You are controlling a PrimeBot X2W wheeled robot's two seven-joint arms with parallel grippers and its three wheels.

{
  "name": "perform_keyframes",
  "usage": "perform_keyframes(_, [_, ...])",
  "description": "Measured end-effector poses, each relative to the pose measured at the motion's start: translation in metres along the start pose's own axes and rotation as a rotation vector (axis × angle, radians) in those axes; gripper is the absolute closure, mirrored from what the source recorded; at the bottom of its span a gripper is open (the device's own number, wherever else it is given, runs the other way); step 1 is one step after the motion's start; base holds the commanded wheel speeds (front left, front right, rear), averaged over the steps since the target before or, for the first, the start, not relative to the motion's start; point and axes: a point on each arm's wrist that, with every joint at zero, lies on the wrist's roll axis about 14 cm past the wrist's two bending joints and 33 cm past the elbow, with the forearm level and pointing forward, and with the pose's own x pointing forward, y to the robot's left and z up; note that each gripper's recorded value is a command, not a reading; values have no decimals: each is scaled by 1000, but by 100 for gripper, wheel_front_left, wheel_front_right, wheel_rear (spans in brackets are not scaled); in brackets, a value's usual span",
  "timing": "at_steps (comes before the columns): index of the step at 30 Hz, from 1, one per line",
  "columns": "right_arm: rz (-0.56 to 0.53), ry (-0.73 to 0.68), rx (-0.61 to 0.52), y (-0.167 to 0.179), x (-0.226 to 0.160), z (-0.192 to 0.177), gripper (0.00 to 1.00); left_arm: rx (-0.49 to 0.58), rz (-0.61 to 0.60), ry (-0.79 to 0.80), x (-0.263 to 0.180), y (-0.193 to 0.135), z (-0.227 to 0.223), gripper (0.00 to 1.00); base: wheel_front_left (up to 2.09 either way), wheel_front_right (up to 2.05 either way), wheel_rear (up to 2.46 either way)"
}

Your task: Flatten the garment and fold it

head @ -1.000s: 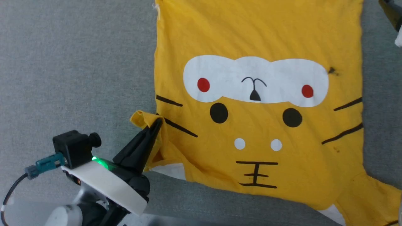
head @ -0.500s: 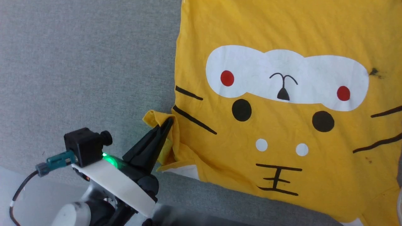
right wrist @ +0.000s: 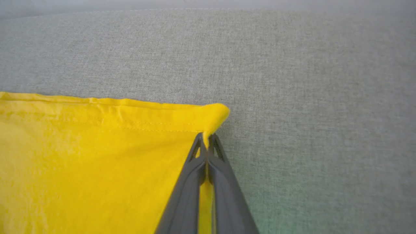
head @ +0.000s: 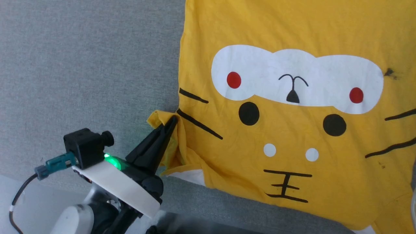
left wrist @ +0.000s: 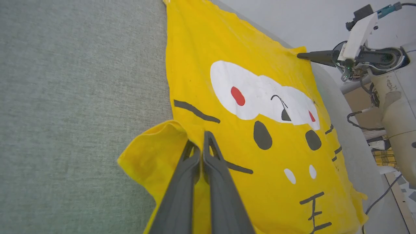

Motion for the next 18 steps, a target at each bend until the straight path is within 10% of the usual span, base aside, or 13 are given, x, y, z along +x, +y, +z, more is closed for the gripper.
perform_keyframes(18, [-83, -182, 145, -70, -107, -34, 100, 48, 12, -74, -24, -8, 21, 100, 0, 0, 0])
